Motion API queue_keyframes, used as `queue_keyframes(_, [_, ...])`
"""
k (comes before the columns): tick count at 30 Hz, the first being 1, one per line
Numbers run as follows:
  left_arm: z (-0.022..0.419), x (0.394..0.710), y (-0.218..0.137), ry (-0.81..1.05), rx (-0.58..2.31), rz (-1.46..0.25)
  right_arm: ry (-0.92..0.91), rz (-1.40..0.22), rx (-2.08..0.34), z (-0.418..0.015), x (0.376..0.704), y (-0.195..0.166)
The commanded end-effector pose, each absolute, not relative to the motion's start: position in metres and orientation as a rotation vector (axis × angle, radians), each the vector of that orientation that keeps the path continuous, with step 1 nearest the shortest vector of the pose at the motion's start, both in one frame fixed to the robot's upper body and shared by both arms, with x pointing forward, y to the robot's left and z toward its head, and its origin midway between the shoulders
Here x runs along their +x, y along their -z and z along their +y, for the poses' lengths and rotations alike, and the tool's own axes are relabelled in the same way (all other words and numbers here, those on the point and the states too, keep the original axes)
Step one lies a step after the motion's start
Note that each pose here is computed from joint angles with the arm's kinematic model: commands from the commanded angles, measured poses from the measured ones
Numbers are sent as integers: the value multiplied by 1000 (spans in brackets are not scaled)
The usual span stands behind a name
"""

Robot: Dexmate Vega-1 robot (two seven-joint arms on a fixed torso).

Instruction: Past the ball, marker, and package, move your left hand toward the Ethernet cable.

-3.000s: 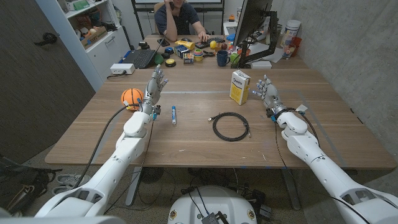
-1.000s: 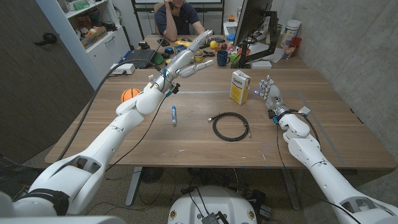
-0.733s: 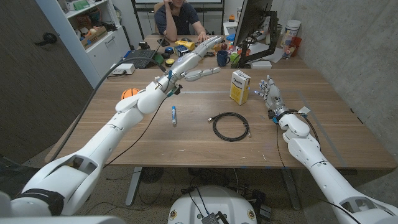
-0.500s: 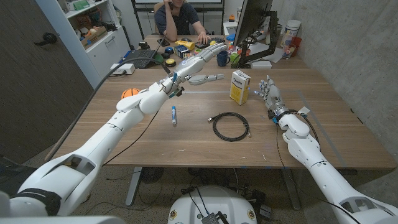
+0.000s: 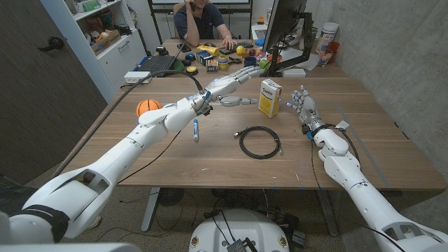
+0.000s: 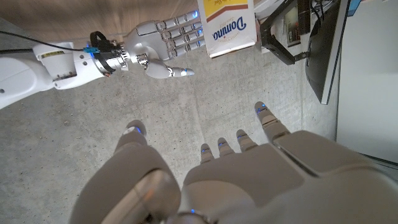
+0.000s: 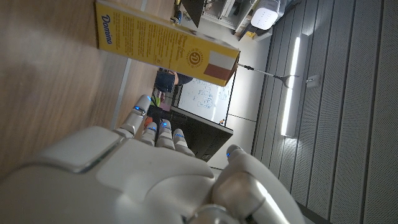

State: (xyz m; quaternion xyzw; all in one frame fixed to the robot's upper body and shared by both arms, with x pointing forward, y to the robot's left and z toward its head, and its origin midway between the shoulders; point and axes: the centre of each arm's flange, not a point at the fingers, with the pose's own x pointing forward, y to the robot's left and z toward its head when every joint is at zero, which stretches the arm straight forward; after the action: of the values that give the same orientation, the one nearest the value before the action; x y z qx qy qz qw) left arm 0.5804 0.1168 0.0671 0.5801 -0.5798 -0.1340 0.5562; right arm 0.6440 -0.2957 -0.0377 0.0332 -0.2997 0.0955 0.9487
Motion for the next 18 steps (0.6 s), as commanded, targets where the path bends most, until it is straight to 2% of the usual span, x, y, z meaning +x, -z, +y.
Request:
queue_keyframes(1, [104,599,-43,447,1371,-1264,-192,-609,67,-296,643,39])
queue_keyframes(18, [101,611,-27,580,1383,-1123,-191,-603,73,-295,646,39])
